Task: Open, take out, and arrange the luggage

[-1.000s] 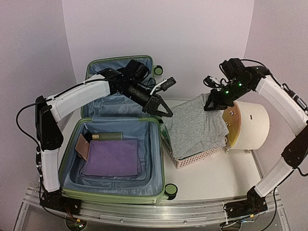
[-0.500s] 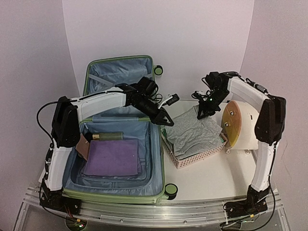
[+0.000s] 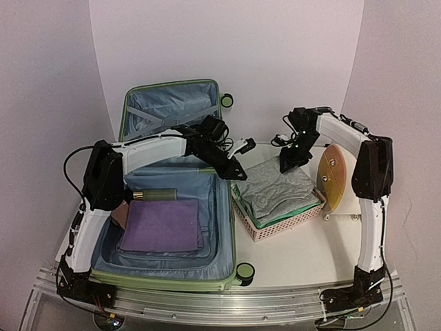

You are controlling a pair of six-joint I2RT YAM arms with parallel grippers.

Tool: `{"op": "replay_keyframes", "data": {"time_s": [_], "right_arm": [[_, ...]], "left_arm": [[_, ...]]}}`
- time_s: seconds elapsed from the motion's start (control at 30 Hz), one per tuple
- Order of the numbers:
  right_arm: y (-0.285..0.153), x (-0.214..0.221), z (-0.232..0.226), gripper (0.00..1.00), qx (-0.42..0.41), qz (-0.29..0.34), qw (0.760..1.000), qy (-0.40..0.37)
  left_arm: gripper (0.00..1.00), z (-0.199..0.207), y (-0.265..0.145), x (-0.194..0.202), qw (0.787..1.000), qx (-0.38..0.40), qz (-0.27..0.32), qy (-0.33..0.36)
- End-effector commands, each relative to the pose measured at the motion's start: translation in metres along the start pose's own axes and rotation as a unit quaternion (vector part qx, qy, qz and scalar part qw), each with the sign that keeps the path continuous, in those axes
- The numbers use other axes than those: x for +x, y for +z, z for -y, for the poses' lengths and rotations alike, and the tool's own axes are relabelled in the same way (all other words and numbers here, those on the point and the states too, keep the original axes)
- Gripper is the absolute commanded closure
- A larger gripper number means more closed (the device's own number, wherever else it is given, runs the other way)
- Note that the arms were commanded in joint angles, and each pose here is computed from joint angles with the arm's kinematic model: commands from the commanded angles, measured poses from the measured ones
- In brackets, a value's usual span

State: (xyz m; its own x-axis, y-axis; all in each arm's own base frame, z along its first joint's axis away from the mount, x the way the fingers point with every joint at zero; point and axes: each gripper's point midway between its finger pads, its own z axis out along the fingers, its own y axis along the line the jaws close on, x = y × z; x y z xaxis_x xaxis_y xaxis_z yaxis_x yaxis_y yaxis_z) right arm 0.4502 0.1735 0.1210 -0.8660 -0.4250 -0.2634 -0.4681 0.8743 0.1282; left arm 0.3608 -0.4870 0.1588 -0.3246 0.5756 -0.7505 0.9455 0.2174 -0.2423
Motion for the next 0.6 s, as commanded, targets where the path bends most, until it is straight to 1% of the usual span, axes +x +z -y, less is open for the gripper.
{"op": "replay_keyframes", "data": {"time_s": [0.0,0.03,0.07,0.1,0.17,0.23,0.33,0.37,0.43,0.47,0.5,0.53,0.57], "right_arm": [[-0.006,-0.014,0.038,0.55,0.067,0.024,0.997,0.020],[-0.010,-0.015,0.044,0.48,0.083,0.026,0.996,0.027],[-0.015,-0.018,0.047,0.46,0.094,0.033,0.995,0.032],[-0.020,-0.021,0.050,0.42,0.104,0.041,0.993,0.037],[-0.033,-0.027,0.057,0.37,0.131,0.058,0.989,0.047],[-0.056,-0.037,0.068,0.31,0.171,0.084,0.980,0.062],[-0.086,-0.046,0.069,0.30,0.210,0.116,0.968,0.067],[-0.093,-0.049,0.062,0.30,0.213,0.127,0.967,0.066],[-0.110,-0.057,0.036,0.31,0.199,0.160,0.964,0.069],[-0.114,-0.062,0.017,0.32,0.183,0.176,0.965,0.061],[-0.119,-0.072,-0.010,0.33,0.149,0.207,0.965,0.064],[-0.123,-0.074,-0.029,0.33,0.133,0.221,0.964,0.062],[-0.131,-0.084,-0.080,0.34,0.077,0.265,0.960,0.053]], "left_arm": [[0.83,-0.018,-0.006,-0.019,0.997,-0.056,0.016,0.045],[0.55,-0.024,-0.012,-0.030,0.994,-0.081,0.024,0.068],[0.45,-0.028,-0.016,-0.035,0.992,-0.096,0.027,0.081],[0.40,-0.030,-0.024,-0.047,0.988,-0.112,0.038,0.100],[0.36,-0.032,-0.035,-0.062,0.982,-0.132,0.051,0.127],[0.31,-0.028,-0.049,-0.079,0.974,-0.145,0.067,0.159],[0.24,-0.018,-0.074,-0.100,0.967,-0.158,0.084,0.180],[0.22,-0.016,-0.084,-0.105,0.966,-0.163,0.084,0.182],[0.20,-0.010,-0.103,-0.104,0.967,-0.171,0.071,0.174],[0.20,-0.006,-0.115,-0.104,0.968,-0.172,0.070,0.169],[0.20,-0.007,-0.126,-0.094,0.973,-0.170,0.057,0.147],[0.20,-0.007,-0.137,-0.092,0.974,-0.170,0.058,0.140],[0.21,-0.010,-0.160,-0.077,0.980,-0.163,0.048,0.100]]}}
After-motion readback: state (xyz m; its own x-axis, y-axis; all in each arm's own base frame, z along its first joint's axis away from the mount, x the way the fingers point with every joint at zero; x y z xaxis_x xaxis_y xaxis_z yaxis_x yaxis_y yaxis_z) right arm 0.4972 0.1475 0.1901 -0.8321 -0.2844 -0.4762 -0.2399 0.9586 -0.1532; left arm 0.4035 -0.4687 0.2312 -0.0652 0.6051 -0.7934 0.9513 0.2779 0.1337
